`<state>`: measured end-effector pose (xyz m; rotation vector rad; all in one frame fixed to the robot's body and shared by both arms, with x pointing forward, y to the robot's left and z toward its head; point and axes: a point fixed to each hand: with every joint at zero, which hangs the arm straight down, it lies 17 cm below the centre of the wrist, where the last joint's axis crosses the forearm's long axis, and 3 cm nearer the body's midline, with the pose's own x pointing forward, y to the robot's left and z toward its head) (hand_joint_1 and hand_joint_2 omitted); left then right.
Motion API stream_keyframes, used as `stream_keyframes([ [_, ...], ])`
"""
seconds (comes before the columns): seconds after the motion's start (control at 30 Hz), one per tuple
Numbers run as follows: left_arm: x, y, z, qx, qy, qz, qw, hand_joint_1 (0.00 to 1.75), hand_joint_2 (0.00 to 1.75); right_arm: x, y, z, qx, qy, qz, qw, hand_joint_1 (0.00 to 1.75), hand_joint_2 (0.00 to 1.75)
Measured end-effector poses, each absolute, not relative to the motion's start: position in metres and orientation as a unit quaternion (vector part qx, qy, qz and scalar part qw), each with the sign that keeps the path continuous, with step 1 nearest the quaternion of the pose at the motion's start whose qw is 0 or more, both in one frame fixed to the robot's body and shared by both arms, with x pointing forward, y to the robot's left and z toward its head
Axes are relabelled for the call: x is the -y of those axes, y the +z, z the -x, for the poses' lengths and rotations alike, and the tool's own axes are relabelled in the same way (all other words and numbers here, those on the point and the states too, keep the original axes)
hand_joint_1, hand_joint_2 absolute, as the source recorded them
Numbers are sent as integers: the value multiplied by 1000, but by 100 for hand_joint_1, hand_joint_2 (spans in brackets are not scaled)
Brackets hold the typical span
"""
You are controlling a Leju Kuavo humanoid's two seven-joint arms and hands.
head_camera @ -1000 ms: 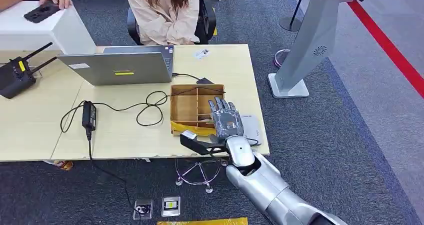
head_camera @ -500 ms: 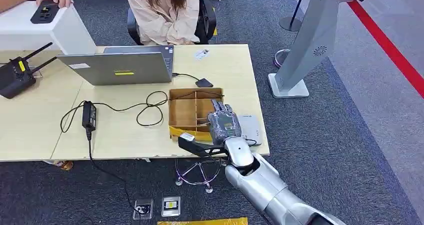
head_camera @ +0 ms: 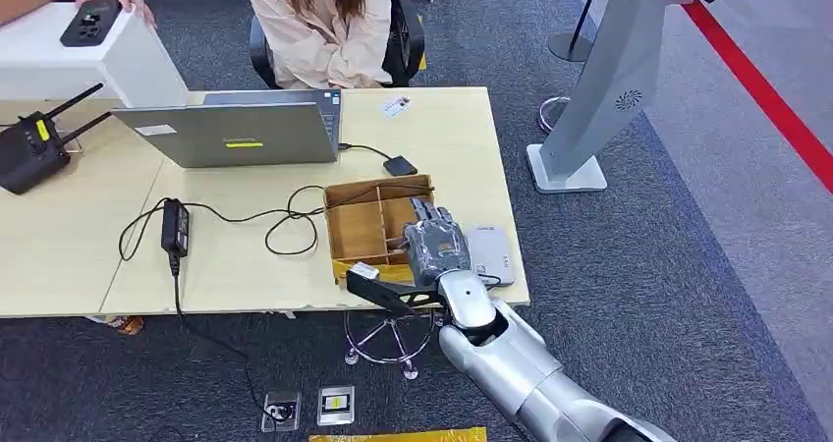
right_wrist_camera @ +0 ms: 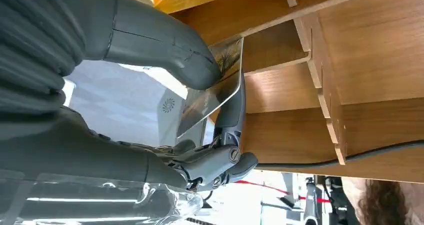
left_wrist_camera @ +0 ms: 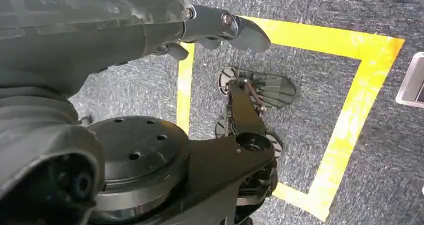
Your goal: Pass the card to the sensor for recognition and then transmit it.
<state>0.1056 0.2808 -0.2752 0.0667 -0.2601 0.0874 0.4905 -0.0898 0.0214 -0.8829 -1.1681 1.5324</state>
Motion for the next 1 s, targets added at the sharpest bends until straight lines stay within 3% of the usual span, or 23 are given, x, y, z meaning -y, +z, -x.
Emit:
stream_keyframes([
  [0.3,-280,-275,-105,130,39,-30,990,0,0,94,31,-496,495,607,381,491,175,175],
  [0.7,-279,-275,-105,130,36,-28,990,0,0,72,211,-543,578,534,481,387,175,175],
  [1.0,-278,-275,-105,131,30,-28,991,0,0,60,238,-541,616,517,461,376,175,175],
])
